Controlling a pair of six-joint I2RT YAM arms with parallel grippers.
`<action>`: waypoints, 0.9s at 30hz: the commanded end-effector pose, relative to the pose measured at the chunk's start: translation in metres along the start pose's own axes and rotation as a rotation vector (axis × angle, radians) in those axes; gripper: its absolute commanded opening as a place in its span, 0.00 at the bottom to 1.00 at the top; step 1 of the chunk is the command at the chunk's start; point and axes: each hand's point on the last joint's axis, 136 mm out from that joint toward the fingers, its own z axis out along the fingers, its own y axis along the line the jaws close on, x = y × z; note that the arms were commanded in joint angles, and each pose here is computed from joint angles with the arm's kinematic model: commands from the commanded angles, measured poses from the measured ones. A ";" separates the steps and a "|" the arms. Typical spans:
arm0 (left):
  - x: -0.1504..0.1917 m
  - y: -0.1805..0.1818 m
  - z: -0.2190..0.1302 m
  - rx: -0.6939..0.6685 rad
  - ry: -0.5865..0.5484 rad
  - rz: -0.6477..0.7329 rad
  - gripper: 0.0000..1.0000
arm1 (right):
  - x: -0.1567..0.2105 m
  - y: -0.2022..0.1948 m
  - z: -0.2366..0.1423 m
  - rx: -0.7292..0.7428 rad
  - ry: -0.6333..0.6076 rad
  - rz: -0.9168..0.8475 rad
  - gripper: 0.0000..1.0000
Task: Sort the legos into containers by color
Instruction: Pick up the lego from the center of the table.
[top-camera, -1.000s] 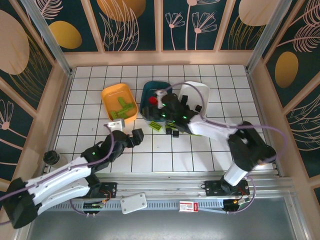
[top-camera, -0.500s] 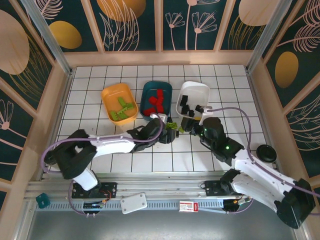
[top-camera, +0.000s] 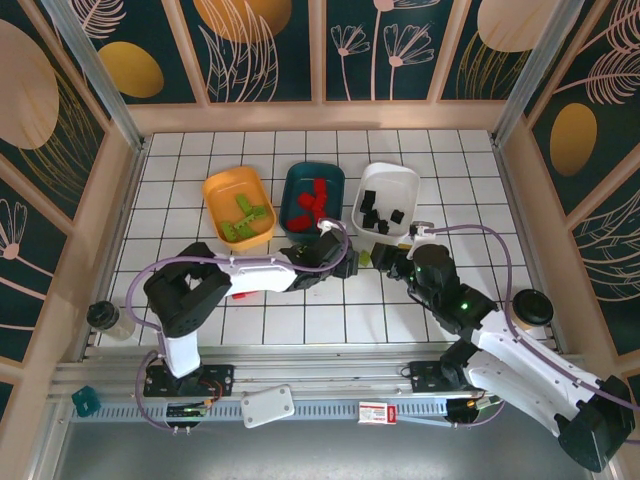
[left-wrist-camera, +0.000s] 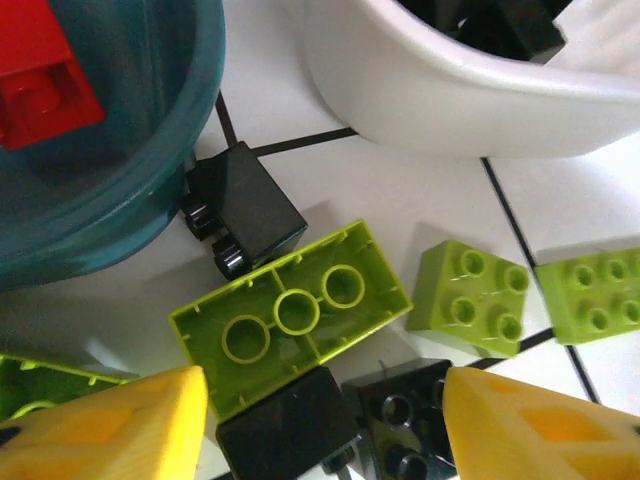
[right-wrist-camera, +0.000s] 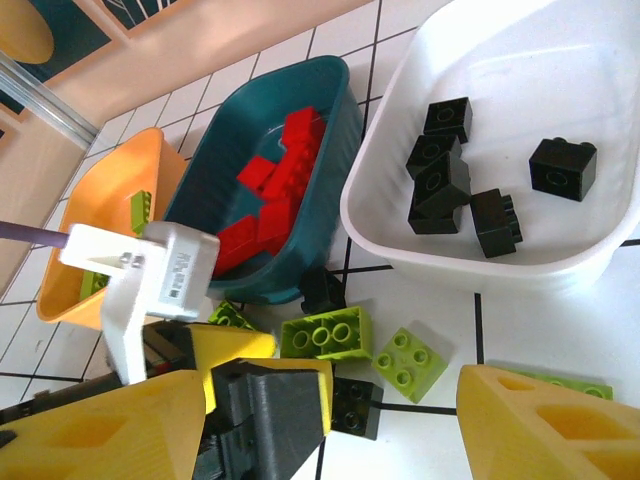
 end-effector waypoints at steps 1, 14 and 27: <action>0.006 0.015 0.011 -0.062 0.030 0.007 0.61 | -0.003 -0.004 -0.003 0.009 -0.022 0.023 0.68; 0.018 0.025 0.013 -0.087 0.061 0.021 0.45 | -0.007 -0.005 -0.007 0.018 -0.030 0.016 0.68; 0.028 0.035 0.006 -0.100 0.072 0.017 0.40 | -0.007 -0.004 -0.006 0.018 -0.024 0.014 0.68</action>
